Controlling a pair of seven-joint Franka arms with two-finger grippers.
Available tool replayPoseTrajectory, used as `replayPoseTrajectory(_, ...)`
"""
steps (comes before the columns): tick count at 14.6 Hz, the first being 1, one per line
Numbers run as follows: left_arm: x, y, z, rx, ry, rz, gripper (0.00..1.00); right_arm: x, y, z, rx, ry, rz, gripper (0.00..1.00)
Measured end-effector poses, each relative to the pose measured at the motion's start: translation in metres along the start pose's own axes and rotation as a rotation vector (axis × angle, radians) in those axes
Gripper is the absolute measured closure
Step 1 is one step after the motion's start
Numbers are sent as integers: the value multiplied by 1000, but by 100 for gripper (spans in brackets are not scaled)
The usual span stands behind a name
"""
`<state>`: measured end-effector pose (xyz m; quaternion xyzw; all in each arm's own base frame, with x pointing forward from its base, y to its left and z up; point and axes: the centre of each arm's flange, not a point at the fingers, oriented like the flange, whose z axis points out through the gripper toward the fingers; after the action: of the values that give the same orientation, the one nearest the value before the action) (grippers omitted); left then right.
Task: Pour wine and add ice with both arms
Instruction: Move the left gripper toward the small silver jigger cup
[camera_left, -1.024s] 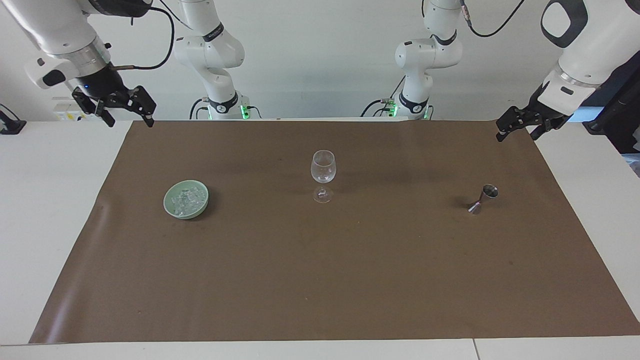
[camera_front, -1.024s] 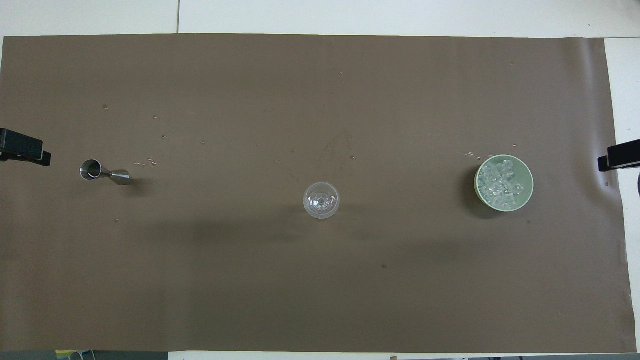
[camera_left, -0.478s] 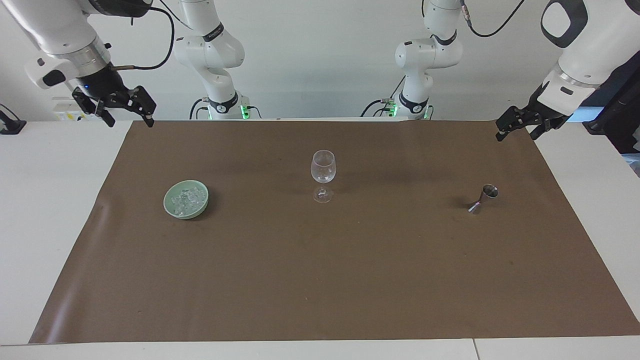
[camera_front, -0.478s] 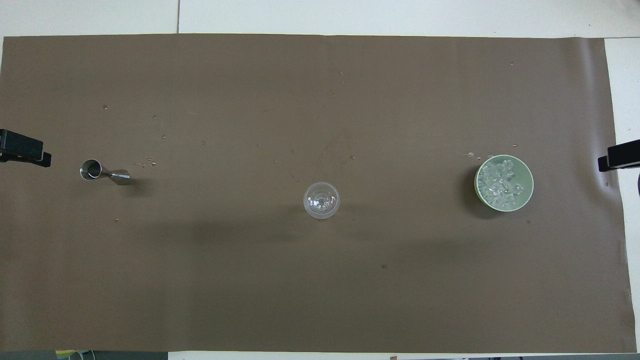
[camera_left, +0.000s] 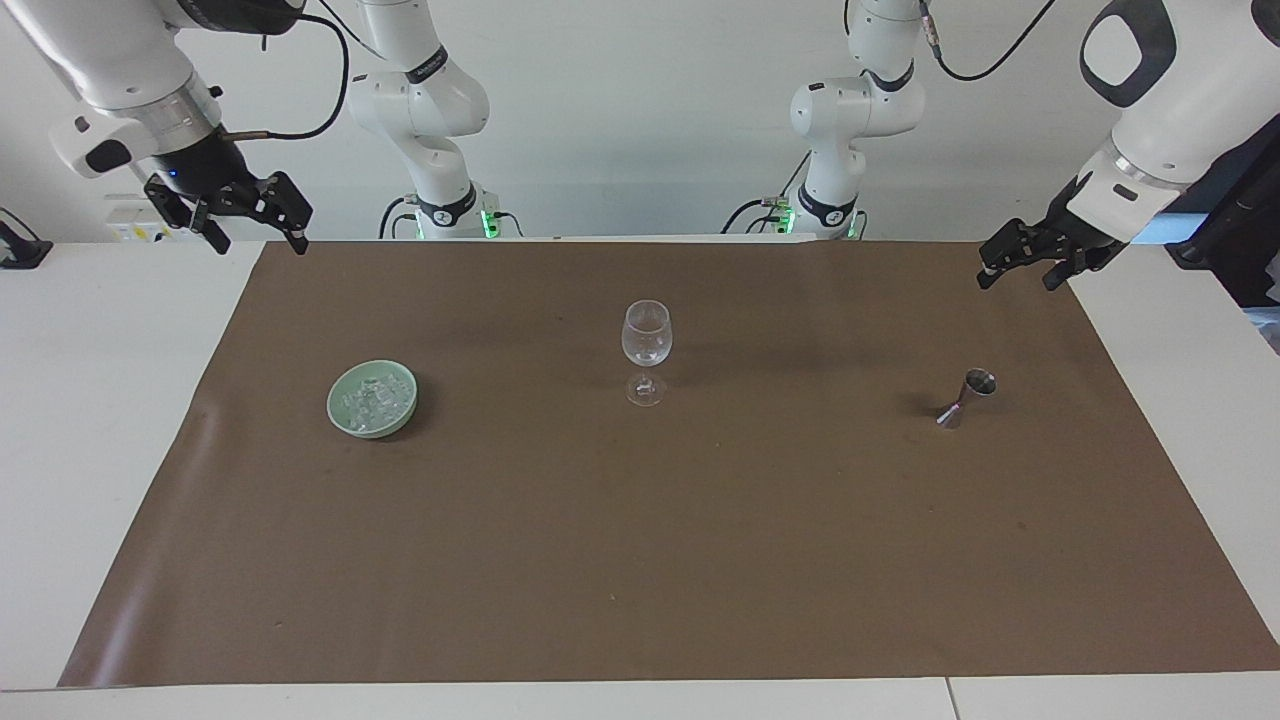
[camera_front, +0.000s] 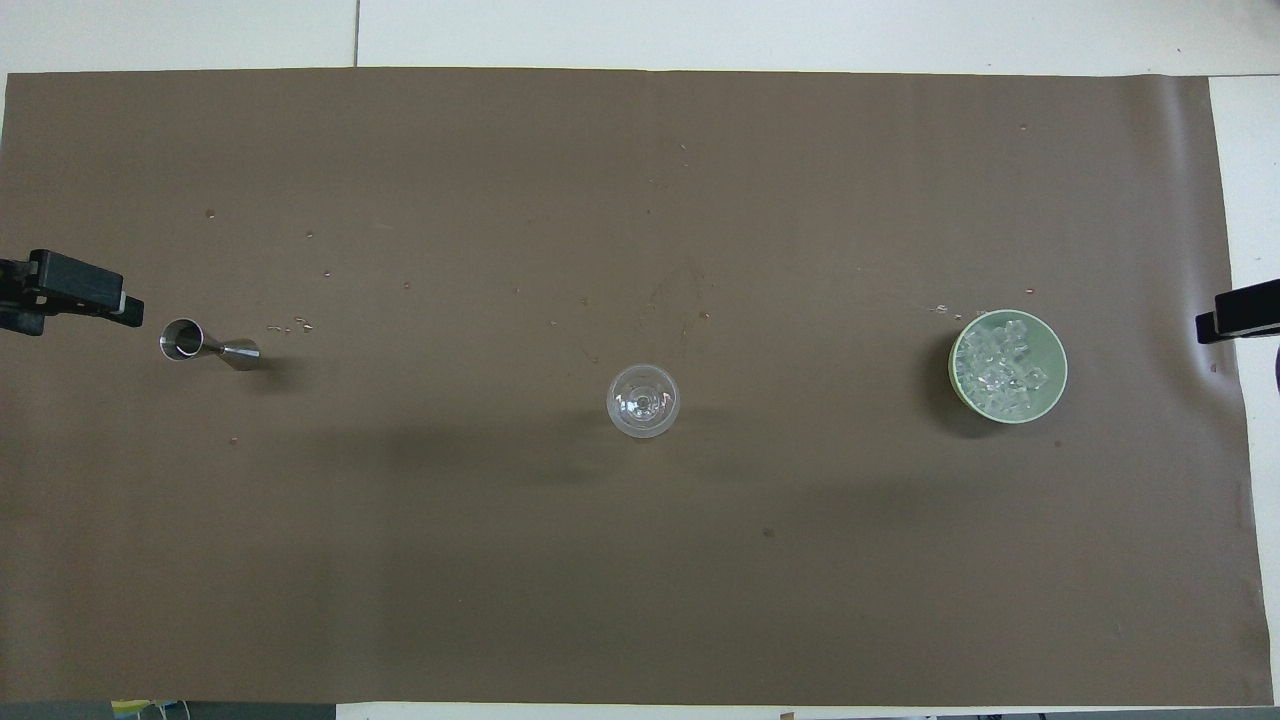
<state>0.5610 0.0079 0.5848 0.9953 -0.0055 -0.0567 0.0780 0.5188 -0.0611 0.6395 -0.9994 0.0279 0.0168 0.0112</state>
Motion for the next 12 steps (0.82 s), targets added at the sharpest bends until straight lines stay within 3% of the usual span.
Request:
replayPoseTrajectory(2,13,-17,20,-61,-37,-139,0,0,0,0,0,0,0,0)
replayPoseTrajectory(9,43,-99,77,-208,-189,-857,0,0,0,0,0,0,0,0)
replayPoseTrajectory(12,56,-133,94,-263,-205,-1053,0,0,0,0,0,0,0,0)
